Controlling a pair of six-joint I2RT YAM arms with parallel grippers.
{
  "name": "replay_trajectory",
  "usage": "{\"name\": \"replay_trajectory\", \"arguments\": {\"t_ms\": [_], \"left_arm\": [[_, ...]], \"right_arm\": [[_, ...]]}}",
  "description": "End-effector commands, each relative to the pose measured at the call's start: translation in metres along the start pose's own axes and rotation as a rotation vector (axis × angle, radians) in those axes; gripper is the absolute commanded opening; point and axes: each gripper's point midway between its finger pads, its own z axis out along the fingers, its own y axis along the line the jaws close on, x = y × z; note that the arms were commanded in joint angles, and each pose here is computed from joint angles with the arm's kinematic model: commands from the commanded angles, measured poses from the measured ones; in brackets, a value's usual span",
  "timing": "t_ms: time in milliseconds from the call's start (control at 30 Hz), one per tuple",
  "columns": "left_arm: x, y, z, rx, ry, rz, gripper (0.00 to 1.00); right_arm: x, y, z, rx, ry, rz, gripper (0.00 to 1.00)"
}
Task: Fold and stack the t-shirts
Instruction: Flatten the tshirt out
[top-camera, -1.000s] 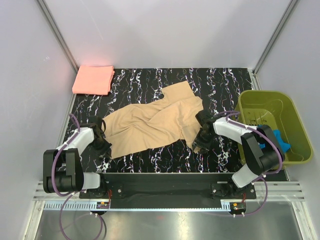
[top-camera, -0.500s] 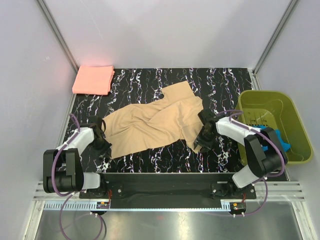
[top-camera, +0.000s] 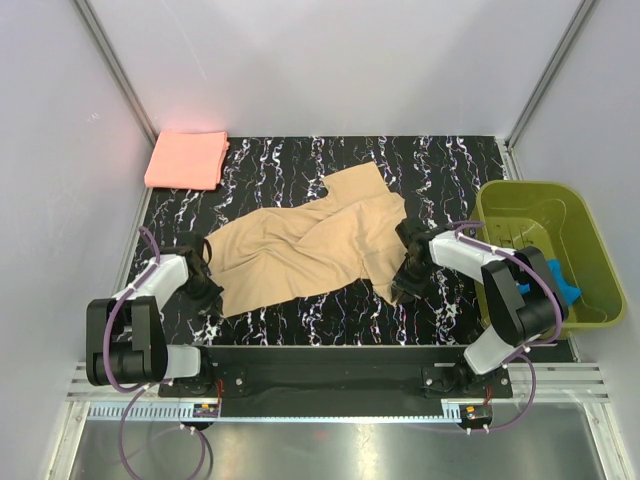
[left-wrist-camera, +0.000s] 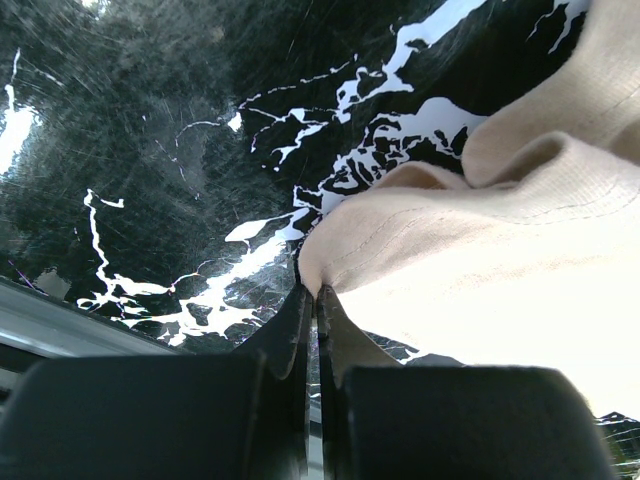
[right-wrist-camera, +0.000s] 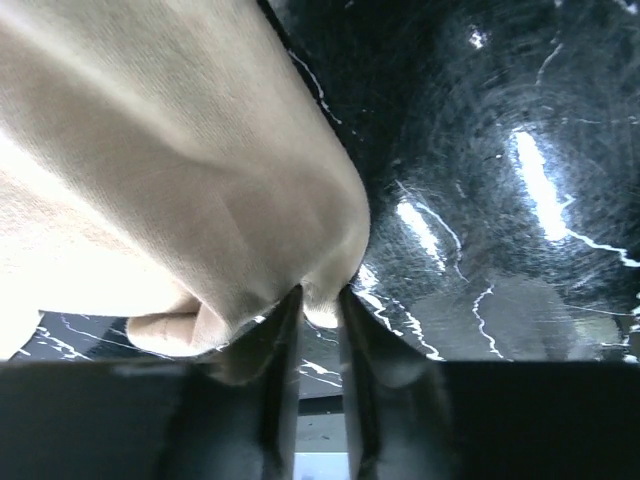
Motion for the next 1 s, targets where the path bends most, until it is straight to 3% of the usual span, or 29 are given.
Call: {"name": "replay_trajectory", "arguments": {"t_ms": [0, 67, 100, 267, 467, 567, 700, 867, 967], "left_arm": [[-0.014, -0.009, 0.001, 0.031, -0.050, -0.006, 0.00], [-0.016, -0.010, -0.003, 0.042, -0.063, -0.003, 0.00], [-0.020, -0.012, -0.008, 0.042, -0.080, 0.007, 0.00], [-0.044, -0.022, -0.043, 0.098, -0.205, 0.047, 0.00], [-0.071, -0.053, -0.126, 0.308, -0.434, 0.082, 0.00], [-0.098, -0.072, -0.191, 0.414, -0.607, 0.088, 0.00], [-0.123, -0.089, -0.275, 0.526, -0.798, 0.127, 0.00], [-0.131, -0.098, -0.395, 0.674, -1.001, 0.180, 0.00], [-0.120, -0.092, -0.443, 0.730, -1.078, 0.193, 0.00]], "right_arm": [[-0.010, -0.003, 0.019, 0.019, -0.058, 0.044, 0.18], [-0.014, -0.004, 0.016, 0.017, -0.080, 0.045, 0.11], [-0.018, -0.001, 0.009, 0.009, -0.104, 0.038, 0.01], [-0.036, 0.003, -0.043, -0.003, -0.208, -0.018, 0.00], [-0.099, 0.019, -0.161, -0.122, -0.472, -0.040, 0.00], [-0.149, 0.025, -0.233, -0.192, -0.634, -0.018, 0.00], [-0.176, 0.045, -0.304, -0.287, -0.769, -0.026, 0.00], [-0.174, 0.052, -0.403, -0.421, -0.966, -0.048, 0.00], [-0.152, 0.047, -0.451, -0.529, -1.055, -0.061, 0.00]]}}
